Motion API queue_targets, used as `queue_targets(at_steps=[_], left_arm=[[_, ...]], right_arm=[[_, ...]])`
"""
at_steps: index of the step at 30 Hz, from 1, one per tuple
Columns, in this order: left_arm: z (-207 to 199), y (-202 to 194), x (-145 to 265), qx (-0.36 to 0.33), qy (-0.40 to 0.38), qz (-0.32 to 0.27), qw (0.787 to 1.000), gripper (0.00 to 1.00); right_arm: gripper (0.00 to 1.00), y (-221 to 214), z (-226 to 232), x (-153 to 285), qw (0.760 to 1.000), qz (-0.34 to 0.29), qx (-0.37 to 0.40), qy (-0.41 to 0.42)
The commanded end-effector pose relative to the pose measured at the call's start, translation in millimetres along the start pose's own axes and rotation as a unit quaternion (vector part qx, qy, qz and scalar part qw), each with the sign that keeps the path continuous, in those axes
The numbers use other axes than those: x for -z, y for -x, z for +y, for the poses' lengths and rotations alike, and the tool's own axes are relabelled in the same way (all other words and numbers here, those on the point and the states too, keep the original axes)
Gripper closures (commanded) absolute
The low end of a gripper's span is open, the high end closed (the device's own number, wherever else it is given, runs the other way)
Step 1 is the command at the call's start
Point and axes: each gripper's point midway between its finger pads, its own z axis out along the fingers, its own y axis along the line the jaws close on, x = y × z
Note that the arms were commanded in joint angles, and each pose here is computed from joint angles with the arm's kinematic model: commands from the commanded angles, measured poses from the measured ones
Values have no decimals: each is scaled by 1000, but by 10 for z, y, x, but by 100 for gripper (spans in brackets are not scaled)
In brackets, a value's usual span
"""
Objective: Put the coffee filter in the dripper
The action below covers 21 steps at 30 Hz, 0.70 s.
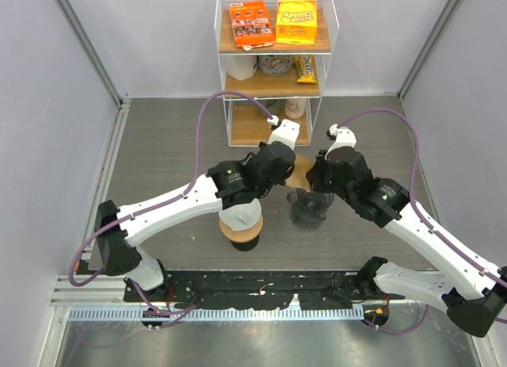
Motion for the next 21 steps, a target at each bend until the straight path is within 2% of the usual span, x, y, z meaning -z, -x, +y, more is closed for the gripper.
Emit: queue_targets(at_steps=[1, 4, 9, 15, 16, 21], left_arm=[[-69, 213, 120, 1, -36, -18, 999, 78], [-190, 246, 155, -1, -75, -30, 997, 62], [-336, 296, 283, -1, -134, -38, 990, 41], [-460, 382, 596, -2, -214, -56, 975, 4], [-461, 398, 663, -3, -227, -61, 972, 0], [-429, 450, 993, 2, -283, -88, 955, 0]], right_arm=[[95, 144, -27, 121, 1000, -20, -7, -9], [95, 193, 55, 119, 999, -32, -17, 12], [95, 259, 184, 167, 998, -37, -25, 43], [95, 208, 148, 220, 999, -15, -24, 32], [95, 164, 118, 236, 999, -4, -20, 25], [95, 108, 66, 351, 1000, 19, -4, 20]])
